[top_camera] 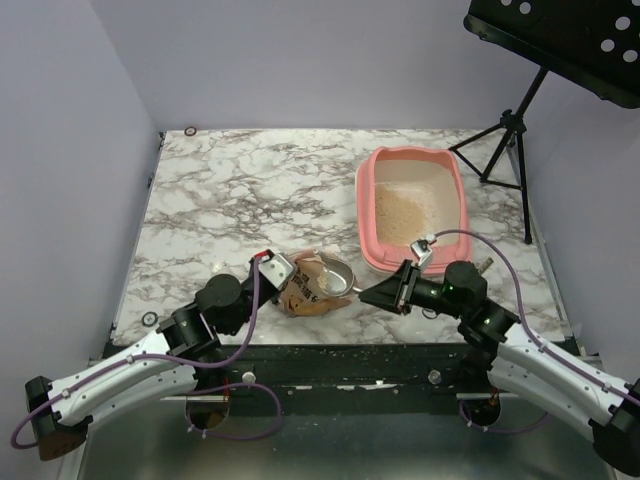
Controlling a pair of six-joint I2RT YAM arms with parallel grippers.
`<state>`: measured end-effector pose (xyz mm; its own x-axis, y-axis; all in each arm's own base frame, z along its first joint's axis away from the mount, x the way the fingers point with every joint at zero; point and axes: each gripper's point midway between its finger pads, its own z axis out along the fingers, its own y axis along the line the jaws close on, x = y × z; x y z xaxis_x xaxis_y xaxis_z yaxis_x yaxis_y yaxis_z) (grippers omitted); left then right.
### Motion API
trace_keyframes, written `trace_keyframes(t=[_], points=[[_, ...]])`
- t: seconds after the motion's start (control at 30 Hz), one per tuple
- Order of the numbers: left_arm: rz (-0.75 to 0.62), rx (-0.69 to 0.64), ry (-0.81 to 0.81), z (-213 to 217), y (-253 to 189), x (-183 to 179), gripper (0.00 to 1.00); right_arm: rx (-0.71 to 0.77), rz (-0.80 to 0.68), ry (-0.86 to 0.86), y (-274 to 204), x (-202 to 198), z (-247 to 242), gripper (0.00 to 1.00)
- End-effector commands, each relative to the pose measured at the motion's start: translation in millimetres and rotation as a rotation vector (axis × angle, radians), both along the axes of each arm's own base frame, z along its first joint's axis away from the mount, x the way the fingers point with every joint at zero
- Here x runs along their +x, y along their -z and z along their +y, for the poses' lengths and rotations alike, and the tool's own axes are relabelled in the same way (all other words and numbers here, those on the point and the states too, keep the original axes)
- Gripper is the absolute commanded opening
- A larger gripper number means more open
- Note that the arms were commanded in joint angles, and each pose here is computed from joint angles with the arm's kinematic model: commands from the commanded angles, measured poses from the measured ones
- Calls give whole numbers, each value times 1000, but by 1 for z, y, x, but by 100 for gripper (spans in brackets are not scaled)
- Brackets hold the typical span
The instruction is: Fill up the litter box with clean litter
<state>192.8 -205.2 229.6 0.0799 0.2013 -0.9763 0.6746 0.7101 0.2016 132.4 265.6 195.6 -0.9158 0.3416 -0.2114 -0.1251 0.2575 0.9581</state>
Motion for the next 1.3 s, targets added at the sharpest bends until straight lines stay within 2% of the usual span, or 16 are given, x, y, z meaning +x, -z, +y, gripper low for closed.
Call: trace_keyframes(t=[0.0,0.27,0.8,1.03,1.27], points=[[-85,-112,-37,1,-38,7,0,110,15,69,-20,2,-8,0],[-66,-93,-25,-6,-32,9,0,101,-20,92,-36,1,-15,0],[11,-70,75,-41,-13,1,0,41,28,173,-10,-9,-40,0],[-14,-93,35,-32,-20,4,0,16,51,204,3,-17,-54,0],[-65,-124,-40,-13,-34,9,0,64,12,190,-9,-25,-58,0]])
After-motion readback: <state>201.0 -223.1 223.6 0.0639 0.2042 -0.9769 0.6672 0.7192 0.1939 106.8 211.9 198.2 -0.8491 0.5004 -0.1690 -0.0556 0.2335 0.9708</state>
